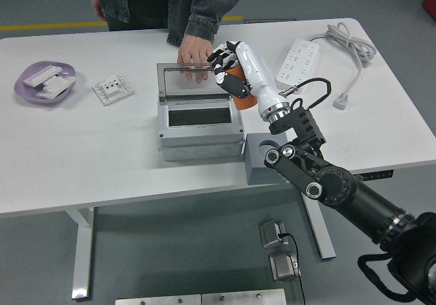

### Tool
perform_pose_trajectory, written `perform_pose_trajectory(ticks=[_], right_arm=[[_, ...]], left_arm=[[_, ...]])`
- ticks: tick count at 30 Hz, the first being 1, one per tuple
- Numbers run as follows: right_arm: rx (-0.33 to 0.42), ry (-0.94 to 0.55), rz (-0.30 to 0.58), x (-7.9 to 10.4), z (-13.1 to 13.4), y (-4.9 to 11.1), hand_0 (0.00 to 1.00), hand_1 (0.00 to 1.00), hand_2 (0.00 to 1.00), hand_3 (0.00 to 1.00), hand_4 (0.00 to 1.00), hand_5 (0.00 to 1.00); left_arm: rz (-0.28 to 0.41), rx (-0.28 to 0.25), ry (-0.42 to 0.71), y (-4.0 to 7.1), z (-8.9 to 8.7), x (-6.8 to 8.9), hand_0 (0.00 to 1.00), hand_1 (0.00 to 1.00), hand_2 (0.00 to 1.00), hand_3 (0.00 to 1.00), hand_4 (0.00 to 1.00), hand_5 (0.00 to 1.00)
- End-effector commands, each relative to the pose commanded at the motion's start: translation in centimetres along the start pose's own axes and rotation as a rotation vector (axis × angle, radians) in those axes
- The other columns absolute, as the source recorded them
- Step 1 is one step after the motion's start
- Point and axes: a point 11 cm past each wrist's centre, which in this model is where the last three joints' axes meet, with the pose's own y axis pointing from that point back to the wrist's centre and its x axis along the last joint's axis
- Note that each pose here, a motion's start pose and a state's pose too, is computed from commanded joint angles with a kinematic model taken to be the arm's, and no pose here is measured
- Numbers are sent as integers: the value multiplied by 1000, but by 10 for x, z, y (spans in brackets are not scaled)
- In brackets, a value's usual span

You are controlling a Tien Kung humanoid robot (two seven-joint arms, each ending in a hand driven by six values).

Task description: Pick up the cylinder from the cube,place it in the box,flap close box

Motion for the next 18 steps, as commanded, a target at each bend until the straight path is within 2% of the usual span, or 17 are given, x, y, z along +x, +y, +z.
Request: perform_pose_trajectory(ticks=[3, 4, 11, 18], right_arm=[[-1, 93, -45, -3, 2, -6, 144, 315, 435, 264, 2, 2], [-2, 123, -60, -5, 3, -8, 59, 221, 406, 255, 2, 2], [-41, 270, -149, -12, 23, -12, 47, 202, 405, 251, 2, 2], [-56, 298, -164, -17, 35, -7, 58, 204, 406, 251, 2, 2]], left_arm=[[3, -11, -6, 0, 6, 2, 701, 720, 697, 784, 678, 830], [4, -14, -8, 0, 8, 2, 701, 721, 702, 785, 675, 832], [9, -32, -19, 0, 18, 5, 701, 724, 704, 786, 672, 833], [-1, -44, -31, 1, 24, 0, 701, 725, 704, 786, 669, 836]])
